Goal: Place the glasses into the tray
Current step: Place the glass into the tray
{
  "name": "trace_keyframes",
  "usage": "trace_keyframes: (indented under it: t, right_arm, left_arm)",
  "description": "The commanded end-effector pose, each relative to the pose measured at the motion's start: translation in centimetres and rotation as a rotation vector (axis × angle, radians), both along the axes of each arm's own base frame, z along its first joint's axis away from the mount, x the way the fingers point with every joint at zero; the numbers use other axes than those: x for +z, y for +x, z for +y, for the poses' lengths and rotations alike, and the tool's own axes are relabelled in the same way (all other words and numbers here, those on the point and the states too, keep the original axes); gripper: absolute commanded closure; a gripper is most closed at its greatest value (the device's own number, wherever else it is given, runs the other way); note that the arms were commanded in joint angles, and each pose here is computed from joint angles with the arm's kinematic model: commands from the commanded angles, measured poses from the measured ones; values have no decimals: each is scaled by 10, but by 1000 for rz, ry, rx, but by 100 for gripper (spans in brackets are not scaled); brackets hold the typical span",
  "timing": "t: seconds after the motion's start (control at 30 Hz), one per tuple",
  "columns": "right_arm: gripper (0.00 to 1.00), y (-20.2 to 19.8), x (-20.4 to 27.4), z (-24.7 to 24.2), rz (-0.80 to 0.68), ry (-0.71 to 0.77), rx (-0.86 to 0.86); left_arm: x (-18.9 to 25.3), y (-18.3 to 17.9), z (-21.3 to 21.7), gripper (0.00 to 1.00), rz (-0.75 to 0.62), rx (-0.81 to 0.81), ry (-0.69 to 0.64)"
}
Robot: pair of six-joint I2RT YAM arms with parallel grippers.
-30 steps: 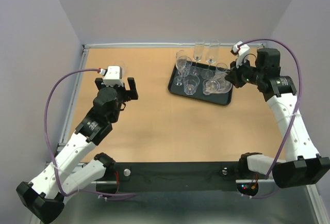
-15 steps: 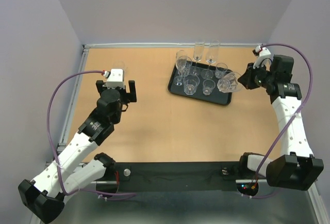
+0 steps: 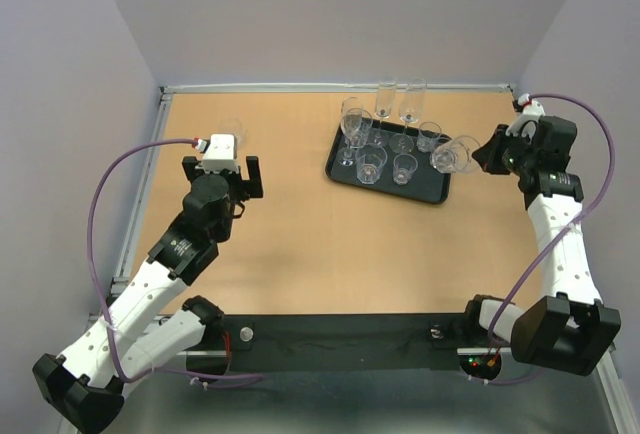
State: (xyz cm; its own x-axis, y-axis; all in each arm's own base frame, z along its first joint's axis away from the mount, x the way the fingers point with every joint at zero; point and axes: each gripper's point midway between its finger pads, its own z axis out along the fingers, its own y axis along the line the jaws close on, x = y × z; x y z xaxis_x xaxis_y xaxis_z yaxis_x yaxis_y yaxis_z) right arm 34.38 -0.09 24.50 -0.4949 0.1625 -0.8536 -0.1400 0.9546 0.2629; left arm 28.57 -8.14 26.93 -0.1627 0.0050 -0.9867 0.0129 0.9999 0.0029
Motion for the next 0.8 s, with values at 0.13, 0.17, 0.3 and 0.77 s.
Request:
trace_keyframes:
  t: [0.13, 0.17, 0.3, 0.77]
  right_arm:
    - [100, 15, 16, -12, -83, 65, -113]
    - [100, 17, 14, -12, -78, 80, -120]
    - [100, 21, 9, -11, -68, 115, -134]
    - [100, 51, -35, -21, 46, 206, -272]
  left_arm:
    - [12, 0, 1, 1, -48, -1, -25]
    - [11, 0, 1, 1, -46, 2, -23]
    - [12, 0, 2, 1, -49, 0, -27]
    - [10, 1, 2, 1, -44, 5, -25]
